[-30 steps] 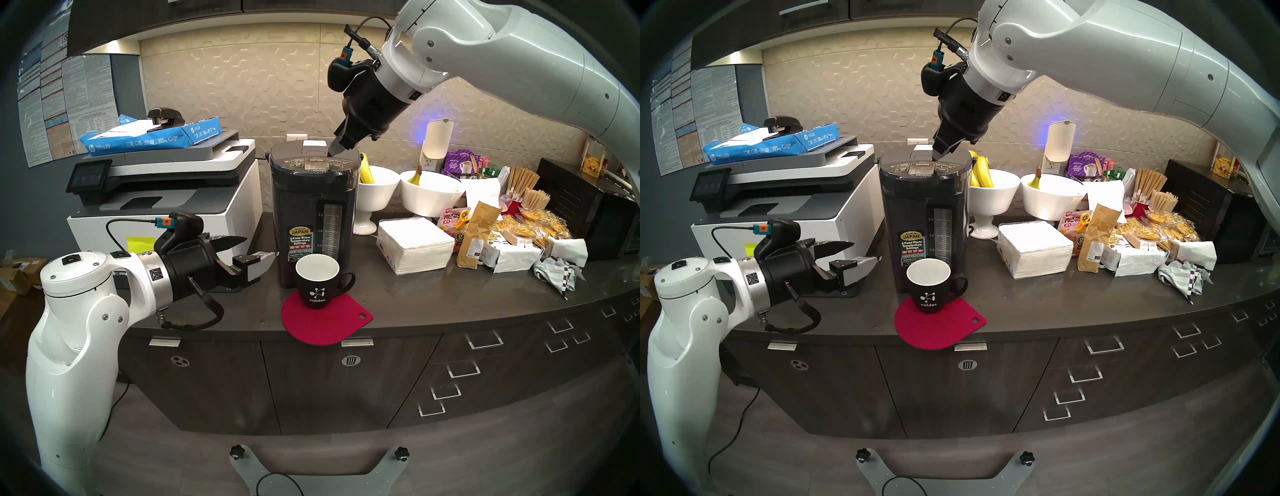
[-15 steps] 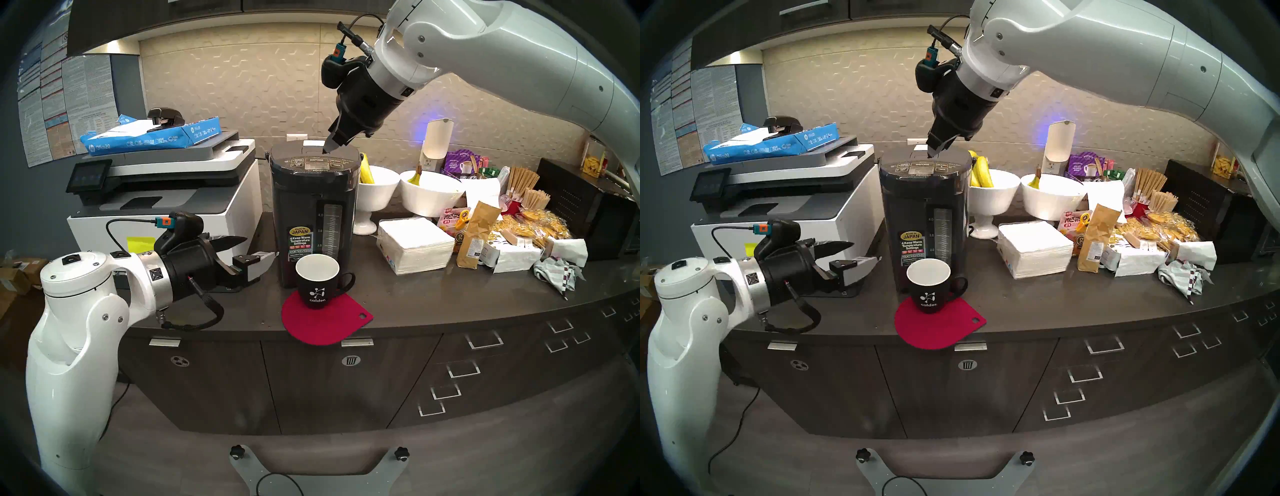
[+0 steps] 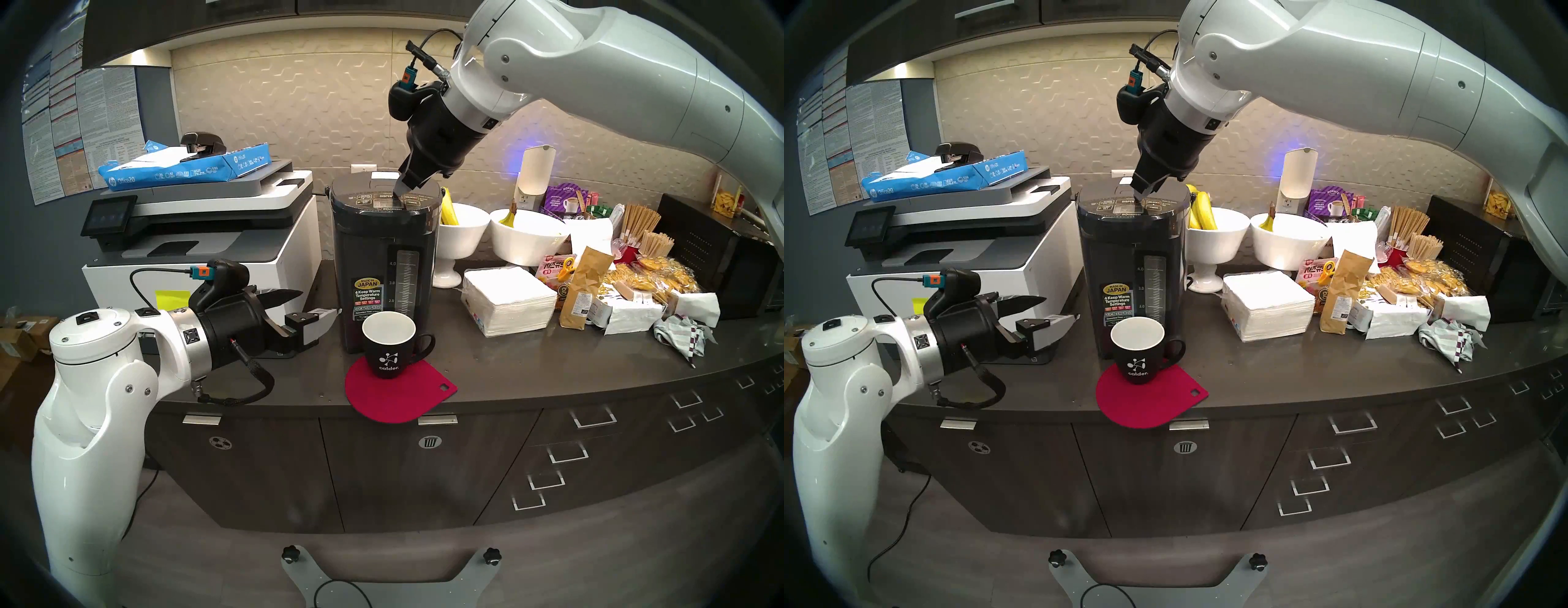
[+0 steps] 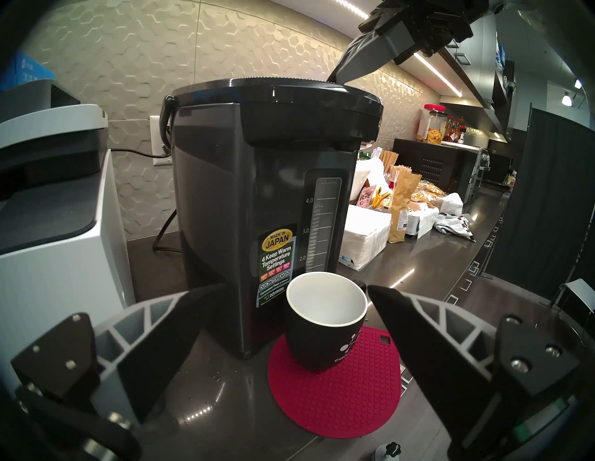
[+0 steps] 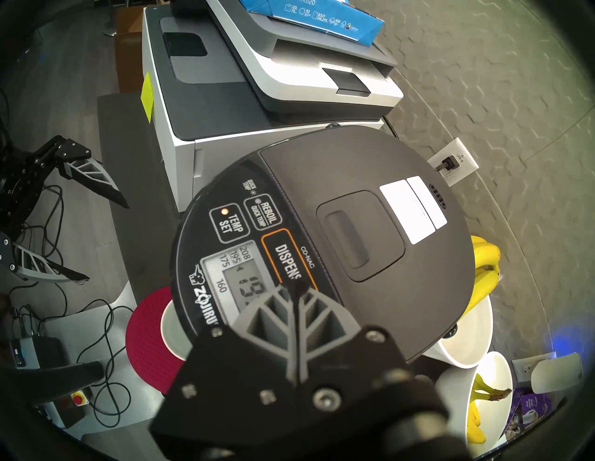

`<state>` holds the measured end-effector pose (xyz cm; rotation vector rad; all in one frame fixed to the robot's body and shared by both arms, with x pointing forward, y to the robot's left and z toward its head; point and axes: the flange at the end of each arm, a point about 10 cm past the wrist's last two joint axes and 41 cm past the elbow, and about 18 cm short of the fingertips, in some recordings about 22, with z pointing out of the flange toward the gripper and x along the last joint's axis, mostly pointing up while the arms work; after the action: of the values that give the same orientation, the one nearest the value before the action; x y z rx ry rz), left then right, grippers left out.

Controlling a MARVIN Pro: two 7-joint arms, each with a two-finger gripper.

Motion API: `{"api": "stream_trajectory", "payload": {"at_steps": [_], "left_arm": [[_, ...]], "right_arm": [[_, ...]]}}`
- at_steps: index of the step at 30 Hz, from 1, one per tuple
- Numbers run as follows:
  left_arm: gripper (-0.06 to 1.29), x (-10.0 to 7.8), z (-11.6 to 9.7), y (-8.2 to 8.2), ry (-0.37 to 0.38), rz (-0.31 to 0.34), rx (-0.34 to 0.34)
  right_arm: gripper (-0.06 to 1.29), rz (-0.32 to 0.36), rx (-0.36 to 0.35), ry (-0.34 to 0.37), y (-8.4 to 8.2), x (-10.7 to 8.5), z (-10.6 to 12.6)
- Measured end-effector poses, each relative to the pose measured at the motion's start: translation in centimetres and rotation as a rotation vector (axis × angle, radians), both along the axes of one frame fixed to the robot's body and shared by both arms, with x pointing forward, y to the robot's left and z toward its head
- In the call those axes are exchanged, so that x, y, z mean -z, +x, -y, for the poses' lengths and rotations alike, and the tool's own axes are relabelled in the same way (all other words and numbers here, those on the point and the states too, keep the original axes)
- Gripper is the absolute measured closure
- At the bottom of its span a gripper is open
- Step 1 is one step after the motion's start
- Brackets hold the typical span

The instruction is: Press the water dispenser button and fill the cup

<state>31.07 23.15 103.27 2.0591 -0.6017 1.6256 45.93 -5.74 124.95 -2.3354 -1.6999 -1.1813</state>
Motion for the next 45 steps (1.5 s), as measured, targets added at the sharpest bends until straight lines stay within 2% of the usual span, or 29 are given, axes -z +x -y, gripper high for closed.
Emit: {"api": "stream_trajectory", "payload": {"at_steps": [24, 45], "left_arm": [[-0.04, 0.00, 0.00, 0.00, 0.000, 0.000, 0.000], [-0.04, 0.00, 0.00, 0.00, 0.000, 0.000, 0.000]], "right_arm": [[1.25, 0.011, 0.010, -0.004, -0.38, 0.45, -0.18], [1.25, -0.002, 0.015, -0.009, -0.02, 0.32, -0.44]]}}
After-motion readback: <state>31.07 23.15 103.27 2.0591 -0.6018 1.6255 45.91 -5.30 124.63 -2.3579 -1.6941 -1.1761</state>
